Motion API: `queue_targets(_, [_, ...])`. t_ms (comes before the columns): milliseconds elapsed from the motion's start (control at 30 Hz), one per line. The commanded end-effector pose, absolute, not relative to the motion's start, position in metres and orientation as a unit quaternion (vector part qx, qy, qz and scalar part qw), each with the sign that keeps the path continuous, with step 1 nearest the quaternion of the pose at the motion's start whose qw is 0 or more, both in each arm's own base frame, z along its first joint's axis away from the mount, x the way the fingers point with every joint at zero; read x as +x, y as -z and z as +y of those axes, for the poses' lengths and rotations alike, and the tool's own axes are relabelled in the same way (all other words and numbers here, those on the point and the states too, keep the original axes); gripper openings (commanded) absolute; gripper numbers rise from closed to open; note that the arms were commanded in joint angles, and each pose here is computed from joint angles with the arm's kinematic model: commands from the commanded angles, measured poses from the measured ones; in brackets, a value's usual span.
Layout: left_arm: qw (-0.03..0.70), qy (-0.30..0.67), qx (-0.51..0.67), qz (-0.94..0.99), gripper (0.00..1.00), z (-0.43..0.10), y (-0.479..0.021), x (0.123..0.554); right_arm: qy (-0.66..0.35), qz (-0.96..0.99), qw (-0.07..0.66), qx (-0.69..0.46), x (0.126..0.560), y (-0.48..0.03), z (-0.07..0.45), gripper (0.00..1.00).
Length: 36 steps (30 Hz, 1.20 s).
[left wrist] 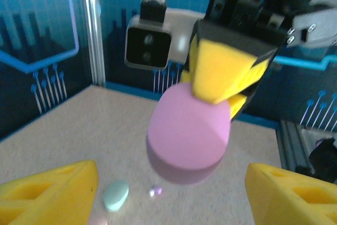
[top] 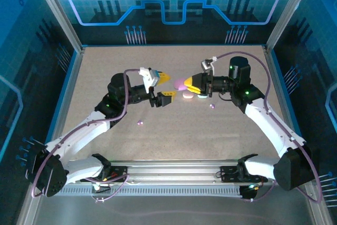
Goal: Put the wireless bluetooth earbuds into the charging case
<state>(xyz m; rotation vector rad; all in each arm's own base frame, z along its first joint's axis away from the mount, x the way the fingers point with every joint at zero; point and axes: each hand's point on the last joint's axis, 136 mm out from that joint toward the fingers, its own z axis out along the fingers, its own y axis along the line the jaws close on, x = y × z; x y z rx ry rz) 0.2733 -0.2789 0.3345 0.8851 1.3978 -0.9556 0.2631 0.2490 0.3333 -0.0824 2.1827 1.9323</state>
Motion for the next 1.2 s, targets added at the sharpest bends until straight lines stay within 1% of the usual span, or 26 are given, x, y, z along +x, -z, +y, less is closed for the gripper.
queue_targets(0, [0.592, 0.441, 0.395, 0.547, 0.73, -0.290, -0.354, 0.261, -0.676, 0.727, 0.113, -0.048, 0.256, -0.348, 0.252, 0.09])
queue_targets(200, [0.579, 0.442, 0.413, 0.547, 0.68, -0.301, -0.350, 0.258, -0.683, 0.721, 0.104, -0.051, 0.254, -0.349, 0.259, 0.10])
queue_targets(300, [0.578, 0.444, 0.415, 0.545, 0.62, -0.303, -0.350, 0.257, -0.684, 0.721, 0.098, -0.054, 0.253, -0.348, 0.263, 0.10])
queue_targets(367, [0.580, 0.447, 0.414, 0.542, 0.55, -0.303, -0.353, 0.257, -0.684, 0.721, 0.096, -0.056, 0.253, -0.347, 0.265, 0.10])
queue_targets(433, [0.581, 0.449, 0.411, 0.541, 0.47, -0.303, -0.354, 0.257, -0.684, 0.721, 0.097, -0.056, 0.253, -0.346, 0.266, 0.10])
queue_targets(600, [0.583, 0.453, 0.405, 0.539, 0.32, -0.302, -0.357, 0.256, -0.679, 0.726, 0.095, -0.052, 0.255, -0.340, 0.266, 0.11])
queue_targets(667, [0.582, 0.450, 0.406, 0.543, 0.24, -0.301, -0.356, 0.256, -0.667, 0.737, 0.097, -0.052, 0.255, -0.334, 0.264, 0.16])
queue_targets(700, [0.580, 0.447, 0.408, 0.546, 0.22, -0.301, -0.355, 0.256, -0.659, 0.744, 0.100, -0.053, 0.254, -0.331, 0.263, 0.19])
queue_targets(767, [0.567, 0.435, 0.420, 0.559, 0.20, -0.301, -0.349, 0.256, -0.626, 0.768, 0.117, -0.059, 0.253, -0.325, 0.258, 0.30])
queue_targets(833, [0.545, 0.418, 0.440, 0.578, 0.19, -0.301, -0.339, 0.254, -0.583, 0.799, 0.137, -0.060, 0.252, -0.318, 0.249, 0.43])
queue_targets(900, [0.525, 0.405, 0.456, 0.593, 0.19, -0.299, -0.332, 0.251, -0.553, 0.817, 0.149, -0.072, 0.250, -0.317, 0.243, 0.44])
queue_targets(967, [0.508, 0.399, 0.469, 0.602, 0.19, -0.298, -0.328, 0.247, -0.566, 0.809, 0.134, -0.086, 0.245, -0.321, 0.246, 0.48])
queue_targets(1033, [0.510, 0.400, 0.470, 0.600, 0.20, -0.298, -0.331, 0.246, -0.576, 0.804, 0.116, -0.089, 0.244, -0.321, 0.251, 0.51])
queue_targets(1167, [0.519, 0.407, 0.468, 0.588, 0.21, -0.301, -0.339, 0.245, -0.599, 0.789, 0.089, -0.100, 0.239, -0.322, 0.262, 0.51])
